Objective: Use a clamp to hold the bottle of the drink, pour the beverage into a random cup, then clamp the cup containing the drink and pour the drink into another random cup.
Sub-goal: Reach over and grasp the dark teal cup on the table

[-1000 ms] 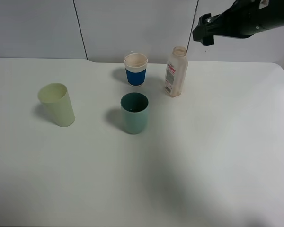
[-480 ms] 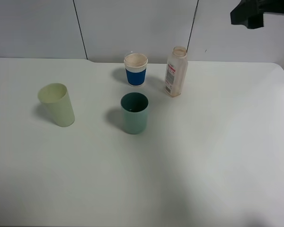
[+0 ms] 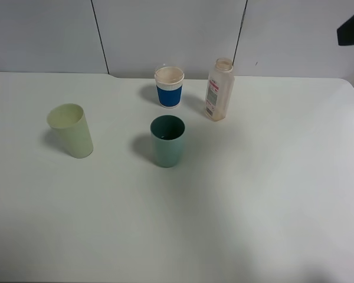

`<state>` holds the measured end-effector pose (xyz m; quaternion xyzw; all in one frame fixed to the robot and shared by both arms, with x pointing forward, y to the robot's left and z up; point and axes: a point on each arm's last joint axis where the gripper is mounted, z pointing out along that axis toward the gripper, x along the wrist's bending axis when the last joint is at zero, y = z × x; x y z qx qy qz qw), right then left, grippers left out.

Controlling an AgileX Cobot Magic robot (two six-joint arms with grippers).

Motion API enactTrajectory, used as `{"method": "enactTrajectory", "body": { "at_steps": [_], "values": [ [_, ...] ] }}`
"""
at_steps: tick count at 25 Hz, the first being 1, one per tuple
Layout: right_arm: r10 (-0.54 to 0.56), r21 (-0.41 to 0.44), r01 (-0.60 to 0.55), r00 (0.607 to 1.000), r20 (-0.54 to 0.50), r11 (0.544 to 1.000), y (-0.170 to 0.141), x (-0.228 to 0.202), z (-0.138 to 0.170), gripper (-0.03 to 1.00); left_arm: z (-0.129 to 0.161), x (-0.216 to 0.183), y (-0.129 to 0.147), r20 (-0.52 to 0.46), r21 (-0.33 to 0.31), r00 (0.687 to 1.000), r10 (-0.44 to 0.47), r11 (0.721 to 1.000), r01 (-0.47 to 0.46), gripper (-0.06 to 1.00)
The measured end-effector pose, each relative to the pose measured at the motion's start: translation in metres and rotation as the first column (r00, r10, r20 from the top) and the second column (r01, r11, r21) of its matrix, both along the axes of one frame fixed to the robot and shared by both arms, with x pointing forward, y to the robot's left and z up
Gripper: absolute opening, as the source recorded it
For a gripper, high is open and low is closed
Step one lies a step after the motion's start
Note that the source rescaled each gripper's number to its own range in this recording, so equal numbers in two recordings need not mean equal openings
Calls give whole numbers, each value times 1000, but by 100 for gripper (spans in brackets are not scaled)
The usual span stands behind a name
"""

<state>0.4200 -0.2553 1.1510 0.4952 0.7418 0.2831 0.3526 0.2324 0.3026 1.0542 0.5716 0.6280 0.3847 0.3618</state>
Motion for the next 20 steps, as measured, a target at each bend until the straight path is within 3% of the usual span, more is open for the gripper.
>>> {"method": "enactTrajectory", "body": {
  "at_steps": [14, 20],
  "values": [
    [-106, 70, 107, 994, -20, 992, -28, -70, 17, 100, 0, 0, 0, 0, 0, 1000, 0, 1000, 0, 76],
    [-76, 125, 88, 992, -99, 988, -32, -103, -18, 100, 0, 0, 0, 0, 0, 1000, 0, 1000, 0, 76]
  ]
}}
